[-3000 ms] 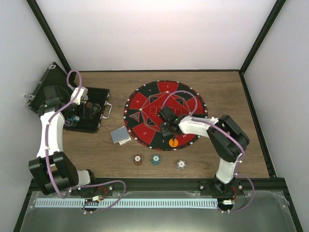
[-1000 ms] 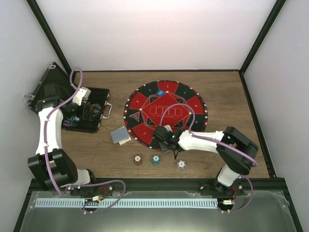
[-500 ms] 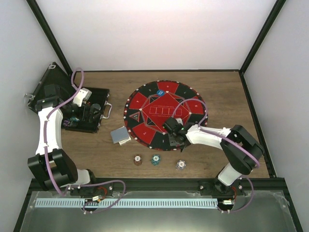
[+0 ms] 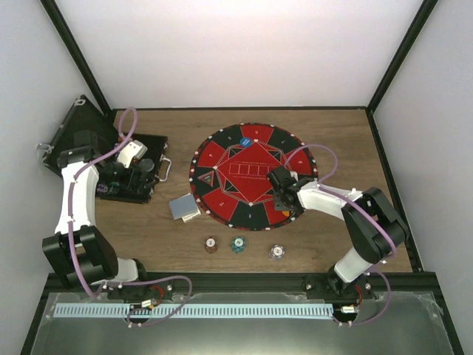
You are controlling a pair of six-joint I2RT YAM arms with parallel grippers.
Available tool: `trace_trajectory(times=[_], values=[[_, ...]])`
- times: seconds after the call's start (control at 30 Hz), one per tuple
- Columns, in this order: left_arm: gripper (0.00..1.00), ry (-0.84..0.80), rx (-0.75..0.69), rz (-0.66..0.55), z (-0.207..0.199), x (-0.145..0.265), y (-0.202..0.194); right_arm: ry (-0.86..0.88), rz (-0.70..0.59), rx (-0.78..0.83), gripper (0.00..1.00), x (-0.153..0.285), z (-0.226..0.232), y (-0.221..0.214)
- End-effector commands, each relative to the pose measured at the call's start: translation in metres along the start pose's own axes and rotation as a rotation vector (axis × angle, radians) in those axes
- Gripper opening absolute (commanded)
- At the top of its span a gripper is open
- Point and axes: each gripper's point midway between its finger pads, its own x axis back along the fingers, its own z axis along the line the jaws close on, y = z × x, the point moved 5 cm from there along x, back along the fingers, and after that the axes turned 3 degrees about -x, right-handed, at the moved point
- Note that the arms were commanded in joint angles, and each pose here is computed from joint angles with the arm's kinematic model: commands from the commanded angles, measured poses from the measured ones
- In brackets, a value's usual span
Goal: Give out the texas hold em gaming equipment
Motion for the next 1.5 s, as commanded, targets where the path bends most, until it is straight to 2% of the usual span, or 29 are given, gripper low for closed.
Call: trace_trajectory(times=[0.0,0.07,0.23,0.33,0.53,0.93,1.47], values=[[1.00,-0.035,-0.115,0.086,-0.014,-0.012,-0.011,-0.012,-0.002,0.026,0.29,0.012,-0.001,0.008],[1.00,-0.036,-0.168,0.126,-0.020,-0.021,-0.017,0.032,-0.028,0.034,0.35,0.024,0.010,0.019],[1.00,-0.065,-0.304,0.178,-0.036,-0.042,-0.032,0.259,-0.065,0.032,0.67,0.059,0.043,0.041],[1.00,-0.076,-0.410,0.205,-0.043,-0.054,-0.044,0.392,-0.054,0.036,0.83,0.073,0.058,0.044],[1.00,-0.055,-0.552,0.295,-0.041,-0.078,-0.060,0.586,-0.052,0.057,1.00,0.097,0.076,0.040],[1.00,-0.063,-0.617,0.401,-0.043,-0.114,-0.068,0.646,-0.040,0.082,1.00,0.107,0.081,0.024],[1.00,-0.045,-0.645,0.485,-0.047,-0.139,-0.080,0.654,-0.044,0.078,1.00,0.114,0.075,0.017]])
